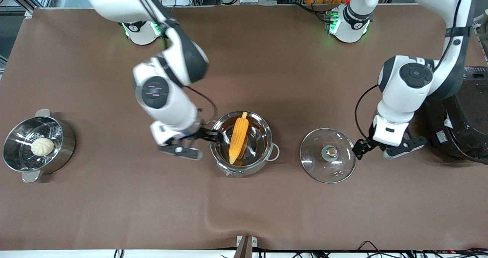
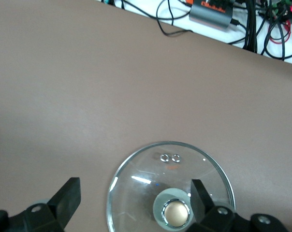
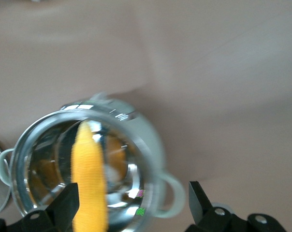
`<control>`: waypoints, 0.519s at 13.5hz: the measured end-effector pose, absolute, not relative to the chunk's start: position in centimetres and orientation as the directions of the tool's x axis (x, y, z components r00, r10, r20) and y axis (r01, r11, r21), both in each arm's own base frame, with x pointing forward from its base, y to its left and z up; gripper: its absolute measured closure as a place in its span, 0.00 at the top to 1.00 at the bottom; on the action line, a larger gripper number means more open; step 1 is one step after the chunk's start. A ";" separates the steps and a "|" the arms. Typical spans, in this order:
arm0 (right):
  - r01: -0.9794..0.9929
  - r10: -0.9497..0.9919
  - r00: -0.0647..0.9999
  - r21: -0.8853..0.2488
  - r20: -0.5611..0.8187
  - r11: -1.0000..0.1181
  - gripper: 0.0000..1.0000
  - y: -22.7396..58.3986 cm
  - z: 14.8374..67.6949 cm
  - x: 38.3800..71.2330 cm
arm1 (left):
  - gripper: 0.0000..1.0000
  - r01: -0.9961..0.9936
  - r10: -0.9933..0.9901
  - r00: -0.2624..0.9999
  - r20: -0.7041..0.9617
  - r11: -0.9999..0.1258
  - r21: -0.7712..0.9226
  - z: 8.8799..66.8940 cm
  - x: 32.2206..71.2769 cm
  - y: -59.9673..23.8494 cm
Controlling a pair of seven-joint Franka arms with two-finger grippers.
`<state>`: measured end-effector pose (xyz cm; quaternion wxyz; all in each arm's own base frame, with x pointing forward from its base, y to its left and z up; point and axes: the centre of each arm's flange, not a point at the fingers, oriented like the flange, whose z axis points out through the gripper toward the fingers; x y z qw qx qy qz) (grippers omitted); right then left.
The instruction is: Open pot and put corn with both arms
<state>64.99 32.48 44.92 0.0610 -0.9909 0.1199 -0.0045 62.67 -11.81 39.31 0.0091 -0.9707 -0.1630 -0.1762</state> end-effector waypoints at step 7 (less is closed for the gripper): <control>-0.070 -0.071 0.997 0.036 -0.026 -0.997 1.00 8.2 56.0 65.5 | 1.00 0.193 0.176 0.957 0.229 -0.980 -0.051 52.3 62.0 -11.8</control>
